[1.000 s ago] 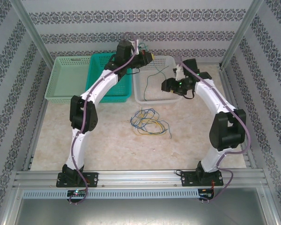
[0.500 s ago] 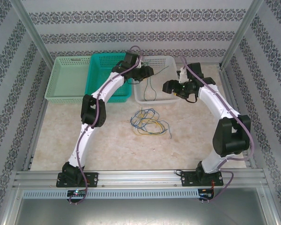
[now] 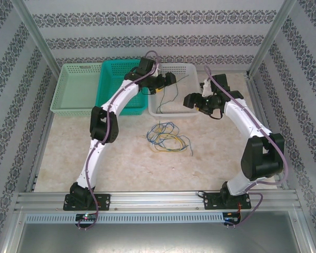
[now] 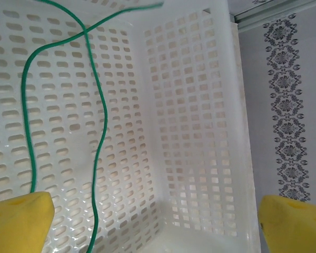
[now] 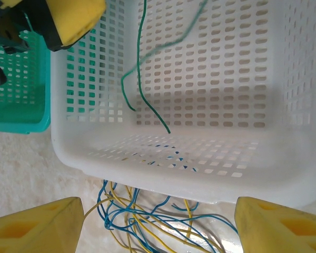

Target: Untangle the cables

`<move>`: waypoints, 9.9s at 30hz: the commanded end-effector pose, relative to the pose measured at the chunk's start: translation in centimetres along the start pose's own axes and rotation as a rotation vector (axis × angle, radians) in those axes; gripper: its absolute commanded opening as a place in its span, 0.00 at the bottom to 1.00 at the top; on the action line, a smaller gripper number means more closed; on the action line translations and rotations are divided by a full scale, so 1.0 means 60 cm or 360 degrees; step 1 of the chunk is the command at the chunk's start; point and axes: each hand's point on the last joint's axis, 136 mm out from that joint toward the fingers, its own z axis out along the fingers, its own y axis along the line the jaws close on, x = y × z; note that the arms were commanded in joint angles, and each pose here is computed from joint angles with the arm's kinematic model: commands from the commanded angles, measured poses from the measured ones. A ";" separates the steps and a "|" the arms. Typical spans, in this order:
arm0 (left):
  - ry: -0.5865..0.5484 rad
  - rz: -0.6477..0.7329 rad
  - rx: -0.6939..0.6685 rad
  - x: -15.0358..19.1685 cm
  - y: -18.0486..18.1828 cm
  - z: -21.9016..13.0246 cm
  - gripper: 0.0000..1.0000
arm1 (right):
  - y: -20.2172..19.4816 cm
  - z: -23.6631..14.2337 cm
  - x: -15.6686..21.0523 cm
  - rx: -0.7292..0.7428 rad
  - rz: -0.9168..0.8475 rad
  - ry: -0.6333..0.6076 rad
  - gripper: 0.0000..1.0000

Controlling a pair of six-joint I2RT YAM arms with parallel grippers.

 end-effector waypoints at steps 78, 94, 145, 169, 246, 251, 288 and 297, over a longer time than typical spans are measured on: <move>-0.0125 0.0448 0.0041 0.253 -0.028 -0.272 1.00 | 0.196 -0.130 0.112 -0.0287 -0.0630 -0.0316 0.00; -0.0081 0.0877 0.0520 0.308 -0.187 -0.257 0.98 | 0.260 -0.246 0.016 -0.0678 -0.0349 -0.0634 0.00; -0.0549 0.0738 0.0158 0.112 -0.218 -0.487 0.00 | 0.121 -0.102 0.009 -0.0344 0.0008 -0.0415 0.78; 0.0029 0.0156 -0.0427 -0.065 0.201 -0.244 0.11 | 0.035 -0.001 0.119 -0.0006 -0.0013 -0.0052 0.72; -0.0153 0.1044 0.0351 0.265 -0.147 -0.280 0.25 | 0.326 -0.091 0.096 -0.0802 -0.0170 0.0044 0.00; -0.0186 0.1040 0.0333 0.262 -0.143 -0.280 0.00 | 0.297 -0.092 0.091 -0.0726 -0.0152 -0.0007 0.50; -0.0473 0.0629 0.0320 0.213 -0.142 -0.312 0.00 | 0.079 0.119 0.224 0.0055 -0.0421 0.0122 0.18; -0.0638 0.0536 0.0362 0.168 -0.152 -0.382 0.00 | 0.003 0.128 0.261 0.0258 -0.0399 0.0251 0.00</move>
